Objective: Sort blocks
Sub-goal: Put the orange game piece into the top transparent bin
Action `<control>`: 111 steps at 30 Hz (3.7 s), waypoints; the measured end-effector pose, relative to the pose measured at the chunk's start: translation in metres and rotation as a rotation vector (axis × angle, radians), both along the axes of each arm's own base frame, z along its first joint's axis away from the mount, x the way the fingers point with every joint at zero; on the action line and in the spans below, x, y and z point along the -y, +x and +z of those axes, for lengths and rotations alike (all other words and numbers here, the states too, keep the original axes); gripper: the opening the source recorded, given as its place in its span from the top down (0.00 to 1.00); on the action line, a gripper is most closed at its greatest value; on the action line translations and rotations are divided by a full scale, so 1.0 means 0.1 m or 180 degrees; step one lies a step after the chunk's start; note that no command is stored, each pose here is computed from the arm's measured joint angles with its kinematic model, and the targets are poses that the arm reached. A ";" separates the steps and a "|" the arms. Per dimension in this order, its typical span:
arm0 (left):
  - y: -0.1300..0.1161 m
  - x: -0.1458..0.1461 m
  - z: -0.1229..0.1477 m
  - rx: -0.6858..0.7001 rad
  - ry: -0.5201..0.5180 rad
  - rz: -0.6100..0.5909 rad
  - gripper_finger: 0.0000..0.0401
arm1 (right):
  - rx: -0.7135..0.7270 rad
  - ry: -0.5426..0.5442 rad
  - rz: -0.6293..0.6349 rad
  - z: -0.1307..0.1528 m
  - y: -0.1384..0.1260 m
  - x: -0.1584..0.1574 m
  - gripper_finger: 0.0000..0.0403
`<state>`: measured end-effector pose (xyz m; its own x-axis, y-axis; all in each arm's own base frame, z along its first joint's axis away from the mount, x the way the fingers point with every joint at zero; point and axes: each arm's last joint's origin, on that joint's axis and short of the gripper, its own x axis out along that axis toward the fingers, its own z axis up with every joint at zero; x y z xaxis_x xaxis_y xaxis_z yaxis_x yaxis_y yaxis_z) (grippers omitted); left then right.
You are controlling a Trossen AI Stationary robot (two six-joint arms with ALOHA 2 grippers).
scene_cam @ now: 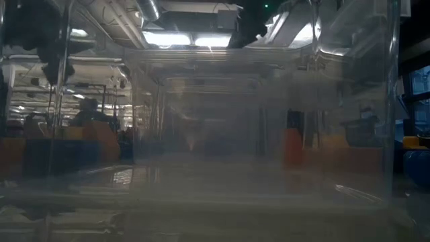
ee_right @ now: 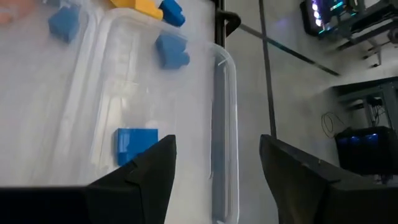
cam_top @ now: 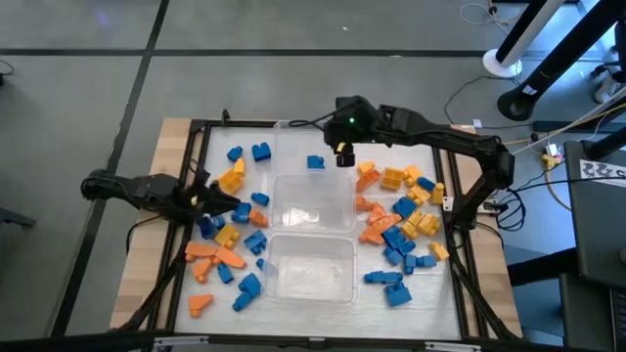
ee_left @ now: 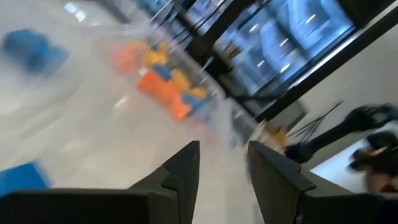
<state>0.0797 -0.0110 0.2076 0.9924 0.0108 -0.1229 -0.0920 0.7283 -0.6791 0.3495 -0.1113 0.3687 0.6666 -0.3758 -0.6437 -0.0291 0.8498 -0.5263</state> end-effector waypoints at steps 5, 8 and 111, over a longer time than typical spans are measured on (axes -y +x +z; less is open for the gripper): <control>-0.02 0.00 -0.01 -0.0784 -0.0052 0.0055 0.69 | -0.0197 0.0025 0.0028 0.09 -0.07 -0.02 0.42; 0.05 0.02 -0.11 -0.1166 -0.0147 0.0040 0.69 | -0.0314 0.0060 0.0026 0.16 -0.13 -0.04 0.42; 0.90 0.15 -0.64 -0.2119 0.1389 -0.0445 0.98 | -0.0638 -0.0031 -0.0135 0.24 -0.25 -0.05 0.42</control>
